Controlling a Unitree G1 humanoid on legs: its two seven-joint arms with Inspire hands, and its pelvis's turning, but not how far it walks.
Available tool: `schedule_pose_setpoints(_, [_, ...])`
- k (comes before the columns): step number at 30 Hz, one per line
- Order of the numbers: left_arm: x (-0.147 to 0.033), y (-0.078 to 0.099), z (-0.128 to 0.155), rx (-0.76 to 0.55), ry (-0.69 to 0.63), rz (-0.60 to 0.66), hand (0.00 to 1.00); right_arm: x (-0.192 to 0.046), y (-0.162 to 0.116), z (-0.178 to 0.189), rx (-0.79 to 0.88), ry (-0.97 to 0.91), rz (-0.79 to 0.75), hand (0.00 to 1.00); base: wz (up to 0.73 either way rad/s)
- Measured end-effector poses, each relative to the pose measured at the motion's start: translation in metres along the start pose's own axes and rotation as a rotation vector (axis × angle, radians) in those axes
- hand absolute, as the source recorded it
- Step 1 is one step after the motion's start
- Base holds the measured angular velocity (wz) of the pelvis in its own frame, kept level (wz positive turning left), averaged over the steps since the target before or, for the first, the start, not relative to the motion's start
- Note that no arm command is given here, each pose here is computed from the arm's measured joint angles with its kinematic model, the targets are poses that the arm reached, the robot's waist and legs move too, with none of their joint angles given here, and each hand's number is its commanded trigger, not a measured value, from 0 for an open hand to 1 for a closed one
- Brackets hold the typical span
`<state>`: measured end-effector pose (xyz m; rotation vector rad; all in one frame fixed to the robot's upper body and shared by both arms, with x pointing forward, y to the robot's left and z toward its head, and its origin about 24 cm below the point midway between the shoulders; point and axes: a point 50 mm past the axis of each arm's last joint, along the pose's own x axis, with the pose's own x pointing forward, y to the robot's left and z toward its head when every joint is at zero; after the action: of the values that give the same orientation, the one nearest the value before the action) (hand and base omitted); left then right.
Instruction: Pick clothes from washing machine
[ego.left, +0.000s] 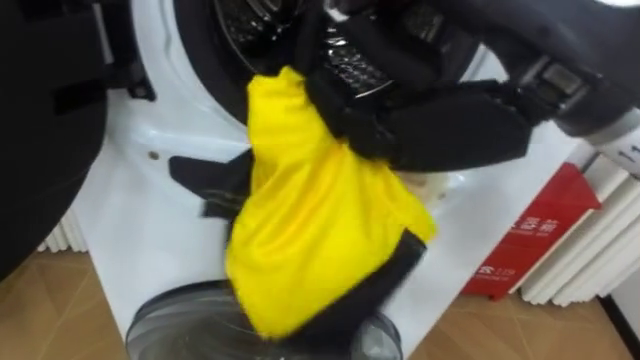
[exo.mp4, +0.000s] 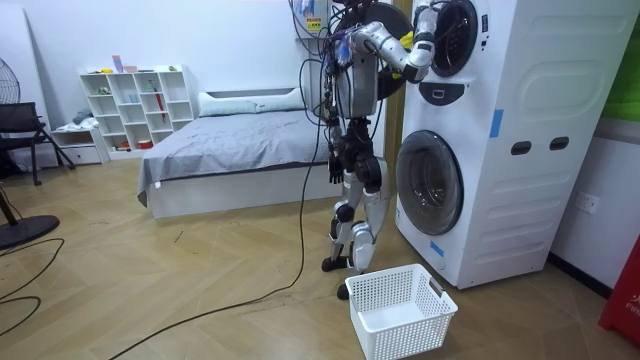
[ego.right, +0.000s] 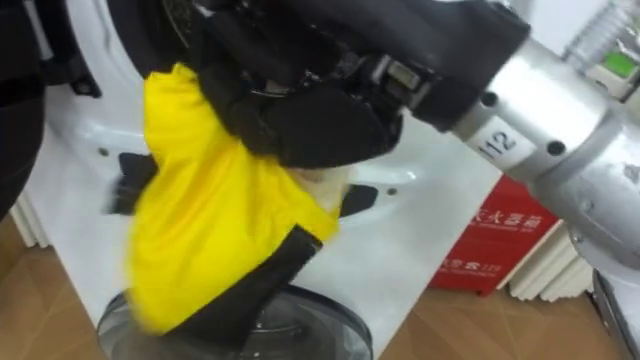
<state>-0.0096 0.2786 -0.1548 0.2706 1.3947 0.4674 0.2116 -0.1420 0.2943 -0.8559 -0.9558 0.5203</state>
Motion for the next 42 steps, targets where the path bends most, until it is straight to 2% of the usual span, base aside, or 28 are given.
schedule_pose_setpoints(3, [0.000,0.000,0.000,-0.003,-0.003,-0.004,0.00,-0.008,-0.008,0.000,-0.026,-0.001,-0.103,1.00,0.00])
schedule_pose_setpoints(13, [-0.002,0.000,-0.008,-0.044,-0.002,-0.011,0.00,-0.073,-0.022,-0.022,-0.075,0.236,-0.401,1.00,-0.02])
schedule_pose_setpoints(22, [-0.002,0.003,-0.011,-0.062,0.005,-0.003,0.00,-0.120,-0.027,-0.040,-0.154,0.492,-0.528,1.00,-0.24])
schedule_pose_setpoints(27, [0.000,0.005,-0.005,-0.075,-0.008,-0.015,0.00,-0.134,-0.028,-0.041,-0.184,0.554,-0.547,1.00,-0.42])
schedule_pose_setpoints(33, [0.004,0.007,0.026,-0.036,-0.084,-0.019,0.00,-0.159,-0.007,-0.055,-0.080,0.697,-0.561,1.00,-0.44])
schedule_pose_setpoints(36, [0.004,-0.001,0.038,0.026,-0.114,-0.044,0.00,-0.178,0.017,-0.078,0.035,0.836,-0.541,1.00,-0.59])
schedule_pose_setpoints(38, [0.005,-0.006,0.053,0.059,-0.154,-0.061,0.00,-0.200,0.043,-0.094,0.148,0.996,-0.498,1.00,-0.43])
schedule_pose_setpoints(42, [0.004,-0.013,0.063,0.089,-0.177,-0.081,0.00,-0.224,0.074,-0.111,0.284,1.153,-0.416,1.00,-0.44])
